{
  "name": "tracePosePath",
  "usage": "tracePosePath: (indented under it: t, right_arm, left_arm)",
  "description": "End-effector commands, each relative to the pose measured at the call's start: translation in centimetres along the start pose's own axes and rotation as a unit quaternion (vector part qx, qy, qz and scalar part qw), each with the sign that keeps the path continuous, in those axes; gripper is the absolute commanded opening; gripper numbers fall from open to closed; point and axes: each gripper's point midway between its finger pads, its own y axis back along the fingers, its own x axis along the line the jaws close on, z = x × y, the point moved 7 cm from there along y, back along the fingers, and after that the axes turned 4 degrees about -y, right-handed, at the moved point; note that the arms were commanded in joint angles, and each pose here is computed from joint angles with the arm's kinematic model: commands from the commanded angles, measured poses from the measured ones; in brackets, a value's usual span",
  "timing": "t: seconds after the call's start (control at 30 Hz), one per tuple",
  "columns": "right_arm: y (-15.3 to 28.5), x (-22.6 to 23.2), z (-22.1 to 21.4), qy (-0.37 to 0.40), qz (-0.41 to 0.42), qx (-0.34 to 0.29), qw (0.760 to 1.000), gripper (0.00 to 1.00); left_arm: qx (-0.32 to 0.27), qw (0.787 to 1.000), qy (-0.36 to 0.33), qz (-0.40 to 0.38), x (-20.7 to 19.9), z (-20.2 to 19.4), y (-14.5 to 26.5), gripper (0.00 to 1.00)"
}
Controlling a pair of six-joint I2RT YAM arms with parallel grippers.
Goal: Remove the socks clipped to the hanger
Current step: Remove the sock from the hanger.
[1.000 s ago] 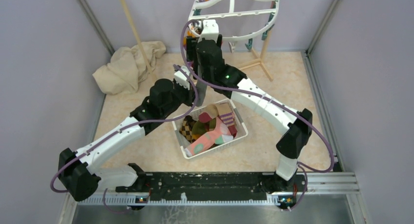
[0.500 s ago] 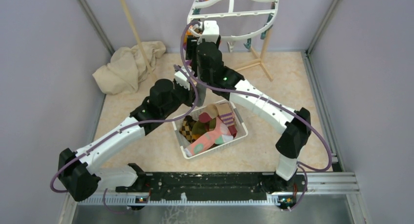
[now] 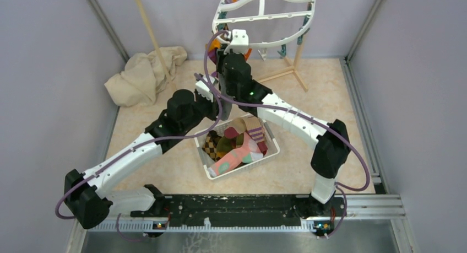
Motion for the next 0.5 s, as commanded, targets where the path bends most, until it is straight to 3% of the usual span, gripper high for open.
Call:
tracePosePath:
  t: [0.0, 0.17, 0.27, 0.33, 0.4, 0.47]
  right_arm:
    - [0.6, 0.1, 3.7, -0.048, 0.022, -0.051, 0.997, 0.00]
    - [1.4, -0.5, 4.6, -0.082, 0.057, -0.050, 0.994, 0.00]
    - [1.2, -1.7, 5.4, -0.119, 0.079, -0.036, 0.989, 0.09]
    - [1.5, -2.1, 5.8, -0.128, 0.090, -0.034, 0.987, 0.25]
    - [1.8, -2.3, 6.2, -0.133, 0.098, -0.028, 0.986, 0.32]
    - [2.1, -2.4, 6.5, -0.136, 0.109, -0.024, 0.984, 0.67]
  left_arm:
    - [-0.018, 1.000, -0.006, 0.001, -0.1, 1.2, 0.8, 0.01]
    - [-0.017, 1.000, -0.005, 0.010, 0.1, 0.9, 1.2, 0.02]
    - [-0.019, 1.000, -0.003, 0.012, 0.2, 0.9, 1.4, 0.02]
    - [-0.021, 1.000, -0.003, 0.010, 0.1, 1.0, 1.5, 0.02]
    - [-0.011, 1.000, -0.003, 0.007, 0.1, 0.7, 1.7, 0.02]
    - [-0.012, 1.000, -0.001, 0.004, 0.0, 0.9, 1.8, 0.02]
